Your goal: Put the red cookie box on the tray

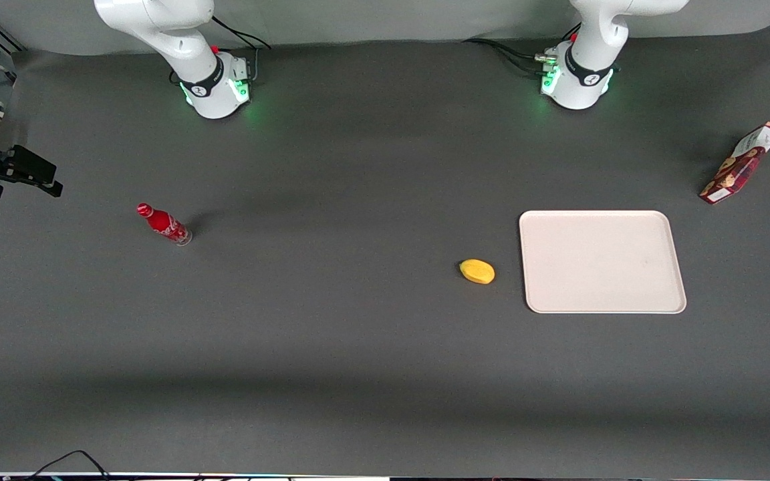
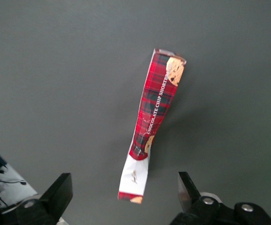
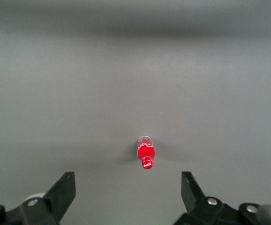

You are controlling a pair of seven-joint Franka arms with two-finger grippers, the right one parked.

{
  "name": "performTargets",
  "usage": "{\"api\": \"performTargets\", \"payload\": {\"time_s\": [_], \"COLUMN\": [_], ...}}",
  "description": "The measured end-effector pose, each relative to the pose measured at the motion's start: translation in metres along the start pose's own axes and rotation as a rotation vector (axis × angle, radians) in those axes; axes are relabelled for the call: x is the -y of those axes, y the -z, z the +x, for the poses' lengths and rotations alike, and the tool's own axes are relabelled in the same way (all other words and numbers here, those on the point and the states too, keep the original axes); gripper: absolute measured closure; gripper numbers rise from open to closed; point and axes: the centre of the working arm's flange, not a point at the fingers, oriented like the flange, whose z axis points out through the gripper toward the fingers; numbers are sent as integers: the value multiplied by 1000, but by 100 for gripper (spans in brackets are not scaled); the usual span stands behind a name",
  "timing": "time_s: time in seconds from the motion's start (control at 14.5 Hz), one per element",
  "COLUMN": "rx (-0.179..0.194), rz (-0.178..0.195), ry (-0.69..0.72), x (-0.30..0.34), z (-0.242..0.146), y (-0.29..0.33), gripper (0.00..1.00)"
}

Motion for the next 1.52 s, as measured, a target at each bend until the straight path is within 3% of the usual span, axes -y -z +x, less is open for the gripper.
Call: {"api": "performTargets", "payload": {"time_s": [0.28, 0.69, 0.83, 1.1, 1.17, 1.31, 1.52], "rx": [59, 85, 95, 95, 96, 103, 76], "rz": [31, 93, 110, 101, 91, 38, -89], "ry": [-96, -169, -172, -140, -130, -99, -55], "x": [-13, -42, -44, -43, -42, -35, -9], "z": [21, 18, 15, 14, 14, 19, 51], "y": [-52, -126, -137, -141, -140, -129, -63], "gripper": [0, 2, 19, 63, 76, 91, 93]}}
